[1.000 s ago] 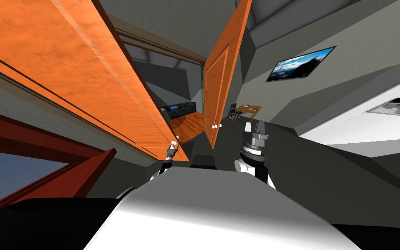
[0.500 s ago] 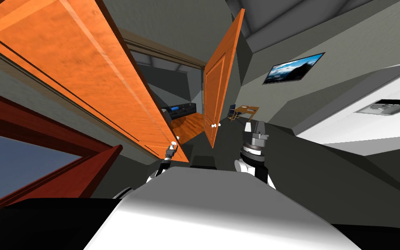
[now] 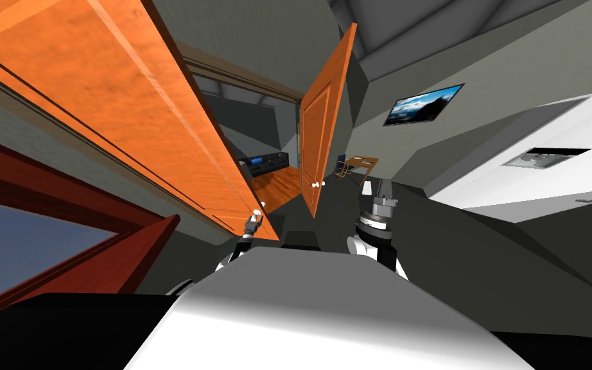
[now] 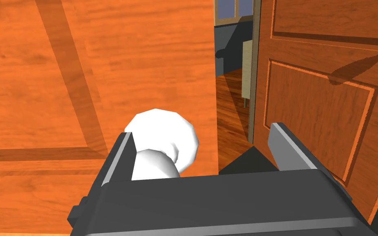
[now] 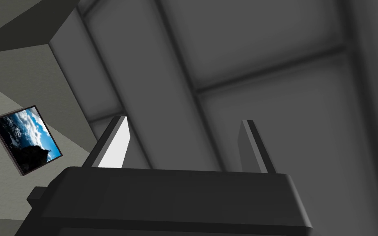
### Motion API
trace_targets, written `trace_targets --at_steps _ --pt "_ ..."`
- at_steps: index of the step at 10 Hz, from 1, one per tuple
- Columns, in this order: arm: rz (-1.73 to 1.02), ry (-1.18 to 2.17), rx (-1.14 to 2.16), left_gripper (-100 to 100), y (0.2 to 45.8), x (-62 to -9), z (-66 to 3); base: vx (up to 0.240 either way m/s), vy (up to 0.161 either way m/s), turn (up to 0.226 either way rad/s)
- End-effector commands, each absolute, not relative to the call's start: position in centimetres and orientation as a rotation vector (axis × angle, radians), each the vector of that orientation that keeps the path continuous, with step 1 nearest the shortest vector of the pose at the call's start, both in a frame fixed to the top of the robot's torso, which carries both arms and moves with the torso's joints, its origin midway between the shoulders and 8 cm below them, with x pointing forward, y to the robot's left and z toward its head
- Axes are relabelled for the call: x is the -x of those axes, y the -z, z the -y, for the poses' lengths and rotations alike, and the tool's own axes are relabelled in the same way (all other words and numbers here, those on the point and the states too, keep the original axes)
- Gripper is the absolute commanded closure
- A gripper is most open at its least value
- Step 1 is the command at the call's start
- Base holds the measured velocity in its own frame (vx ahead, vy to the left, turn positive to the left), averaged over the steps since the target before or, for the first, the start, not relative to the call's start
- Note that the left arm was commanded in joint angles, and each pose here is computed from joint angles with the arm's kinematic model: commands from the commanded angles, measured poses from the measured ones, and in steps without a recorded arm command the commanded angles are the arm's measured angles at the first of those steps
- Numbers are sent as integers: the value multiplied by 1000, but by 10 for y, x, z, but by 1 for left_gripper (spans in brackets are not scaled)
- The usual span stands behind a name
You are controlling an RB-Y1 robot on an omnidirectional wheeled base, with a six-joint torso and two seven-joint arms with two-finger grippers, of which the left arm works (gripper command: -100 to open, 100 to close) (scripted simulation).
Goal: Pull the door open
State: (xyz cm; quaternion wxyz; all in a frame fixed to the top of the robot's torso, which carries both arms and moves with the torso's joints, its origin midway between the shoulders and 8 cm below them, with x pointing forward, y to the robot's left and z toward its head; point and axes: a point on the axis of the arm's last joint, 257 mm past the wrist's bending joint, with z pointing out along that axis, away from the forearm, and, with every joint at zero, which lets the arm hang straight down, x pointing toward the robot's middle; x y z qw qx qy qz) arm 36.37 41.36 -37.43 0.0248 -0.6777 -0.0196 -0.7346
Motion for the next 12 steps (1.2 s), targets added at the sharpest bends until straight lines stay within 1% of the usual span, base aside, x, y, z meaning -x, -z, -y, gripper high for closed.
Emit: trace_targets --at_steps 1,2,5,7,8,9,12 --pt "76 2246 2086 -100 383 -350 -416 45 101 -128" --pt "80 2243 2079 -100 384 -347 -415 43 89 -88" --pt "83 2241 2073 -100 386 -343 -415 22 39 -1" --pt "95 2229 2051 -100 391 -329 -411 40 96 -122" --pt "94 2233 2060 -100 390 -333 -413 18 53 -26" --pt "94 2233 2060 100 390 -333 -413 -3 -12 2" --pt "94 2233 2060 100 390 -333 -413 -3 -16 7"
